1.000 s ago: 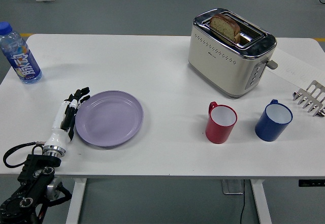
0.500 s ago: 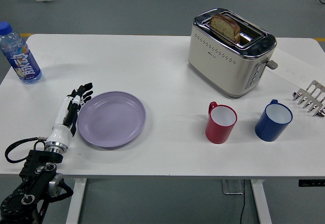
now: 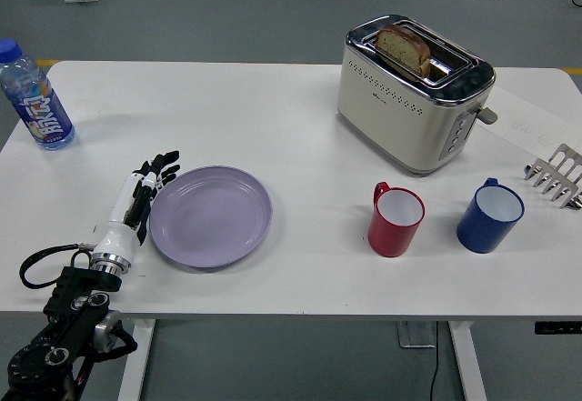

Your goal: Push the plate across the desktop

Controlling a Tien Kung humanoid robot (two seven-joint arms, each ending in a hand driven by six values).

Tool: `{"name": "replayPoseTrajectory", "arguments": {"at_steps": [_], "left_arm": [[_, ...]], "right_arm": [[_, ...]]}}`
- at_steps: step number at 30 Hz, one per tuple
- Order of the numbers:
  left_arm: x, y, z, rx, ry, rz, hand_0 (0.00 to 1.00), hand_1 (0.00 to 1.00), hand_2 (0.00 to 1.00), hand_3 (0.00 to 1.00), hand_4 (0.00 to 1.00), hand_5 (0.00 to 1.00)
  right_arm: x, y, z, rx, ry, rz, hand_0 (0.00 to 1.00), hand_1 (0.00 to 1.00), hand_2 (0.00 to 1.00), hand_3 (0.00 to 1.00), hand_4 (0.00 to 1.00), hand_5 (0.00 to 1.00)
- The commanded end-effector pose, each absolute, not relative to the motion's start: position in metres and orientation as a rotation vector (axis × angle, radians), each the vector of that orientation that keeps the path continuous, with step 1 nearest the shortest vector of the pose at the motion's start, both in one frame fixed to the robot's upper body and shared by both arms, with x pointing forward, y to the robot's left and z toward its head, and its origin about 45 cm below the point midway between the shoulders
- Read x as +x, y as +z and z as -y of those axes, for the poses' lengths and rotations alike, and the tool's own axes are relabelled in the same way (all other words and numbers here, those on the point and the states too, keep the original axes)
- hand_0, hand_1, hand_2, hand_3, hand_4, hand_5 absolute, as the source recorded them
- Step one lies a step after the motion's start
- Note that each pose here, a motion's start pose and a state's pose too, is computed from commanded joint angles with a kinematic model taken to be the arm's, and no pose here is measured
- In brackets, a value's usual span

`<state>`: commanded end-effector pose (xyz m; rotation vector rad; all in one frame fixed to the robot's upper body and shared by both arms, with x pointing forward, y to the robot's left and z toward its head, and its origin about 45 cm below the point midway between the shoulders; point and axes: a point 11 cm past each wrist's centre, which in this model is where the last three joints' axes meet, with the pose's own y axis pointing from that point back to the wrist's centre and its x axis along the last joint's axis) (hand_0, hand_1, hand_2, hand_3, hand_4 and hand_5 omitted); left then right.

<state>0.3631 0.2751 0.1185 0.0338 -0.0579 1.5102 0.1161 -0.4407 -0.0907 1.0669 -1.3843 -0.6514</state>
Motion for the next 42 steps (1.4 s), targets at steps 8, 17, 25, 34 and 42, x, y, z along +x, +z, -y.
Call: {"name": "replayPoseTrajectory", "arguments": {"at_steps": [8, 17, 25, 34, 42], "left_arm": [[0.361, 0.116, -0.267, 0.033, 1.487, 0.044, 0.829, 0.846, 0.880, 0.788, 0.633, 0.998], [0.358, 0.111, -0.258, 0.044, 1.456, 0.035, 0.829, 0.846, 0.880, 0.787, 0.633, 0.998], [0.357, 0.110, -0.249, 0.045, 1.429, 0.033, 0.828, 0.845, 0.879, 0.785, 0.633, 0.998], [0.354, 0.107, -0.235, 0.056, 1.381, 0.031, 0.825, 0.844, 0.879, 0.785, 0.632, 0.998], [0.354, 0.108, -0.226, 0.055, 1.351, 0.033, 0.825, 0.843, 0.877, 0.785, 0.632, 0.998]], "right_arm": [[0.115, -0.091, 0.440, 1.066, -0.653, 1.381, 0.672, 0.633, 0.698, 0.632, 0.250, 0.134], [0.111, -0.092, 0.441, 1.061, -0.657, 1.377, 0.672, 0.633, 0.698, 0.632, 0.249, 0.135], [0.109, -0.093, 0.440, 1.059, -0.660, 1.373, 0.672, 0.633, 0.697, 0.631, 0.249, 0.136], [0.107, -0.093, 0.441, 1.059, -0.659, 1.369, 0.672, 0.633, 0.697, 0.632, 0.248, 0.137], [0.109, -0.092, 0.441, 1.060, -0.655, 1.374, 0.672, 0.632, 0.697, 0.632, 0.249, 0.138]]}}
